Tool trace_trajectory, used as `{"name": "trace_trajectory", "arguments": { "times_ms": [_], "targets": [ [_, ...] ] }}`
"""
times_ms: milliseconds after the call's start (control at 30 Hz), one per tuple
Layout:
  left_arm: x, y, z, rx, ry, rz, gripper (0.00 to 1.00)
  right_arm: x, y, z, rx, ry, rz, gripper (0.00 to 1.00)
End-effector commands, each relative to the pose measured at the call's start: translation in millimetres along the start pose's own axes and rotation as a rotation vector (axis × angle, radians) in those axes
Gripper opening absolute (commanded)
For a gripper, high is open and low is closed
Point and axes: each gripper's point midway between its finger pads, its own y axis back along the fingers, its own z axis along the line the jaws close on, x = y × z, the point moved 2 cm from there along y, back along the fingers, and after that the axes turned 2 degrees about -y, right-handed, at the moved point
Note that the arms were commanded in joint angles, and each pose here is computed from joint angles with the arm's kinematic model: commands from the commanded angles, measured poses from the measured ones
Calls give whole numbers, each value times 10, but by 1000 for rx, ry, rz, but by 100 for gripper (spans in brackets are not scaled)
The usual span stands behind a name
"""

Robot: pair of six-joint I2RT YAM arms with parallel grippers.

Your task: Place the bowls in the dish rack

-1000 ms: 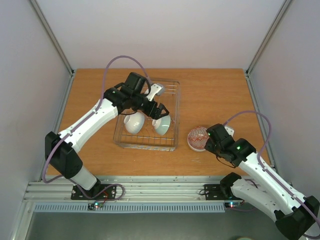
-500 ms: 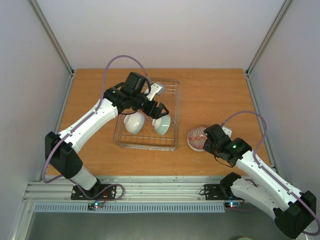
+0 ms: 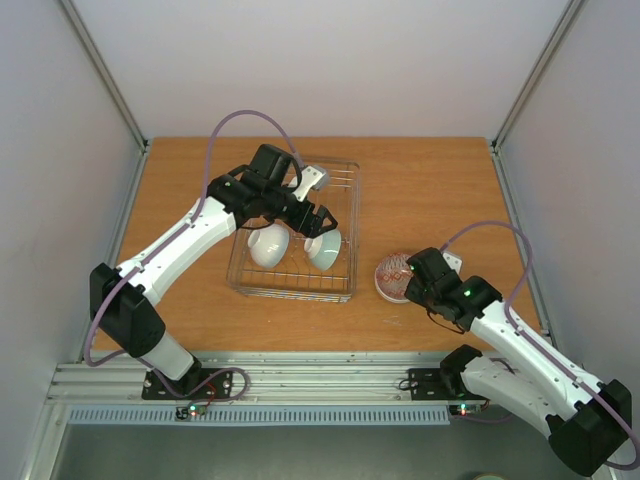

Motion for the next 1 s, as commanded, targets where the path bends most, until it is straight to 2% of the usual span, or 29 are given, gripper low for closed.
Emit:
{"name": "trace_trajectory", "arguments": {
  "times_ms": [0,200,433,733,967],
  "targets": [
    [-85,82,-54,0,-38,-46,87,-3,-39,-11,9,1,-9,19],
    [-86,63,-50,4,-37,-43,87,-3,-51,-5,6,5,-12,18],
    [-86,67,-45,0,-37,-43,87,-18,-51,22,-6,9,-18,1],
    [-87,48,-66,14,-35,-35,87,-261,356,73,-88,18,-123,1],
    [-5,-163,-315,68,-66,28,88,-545,779,187,-182,48,-248,1]
  ]
}}
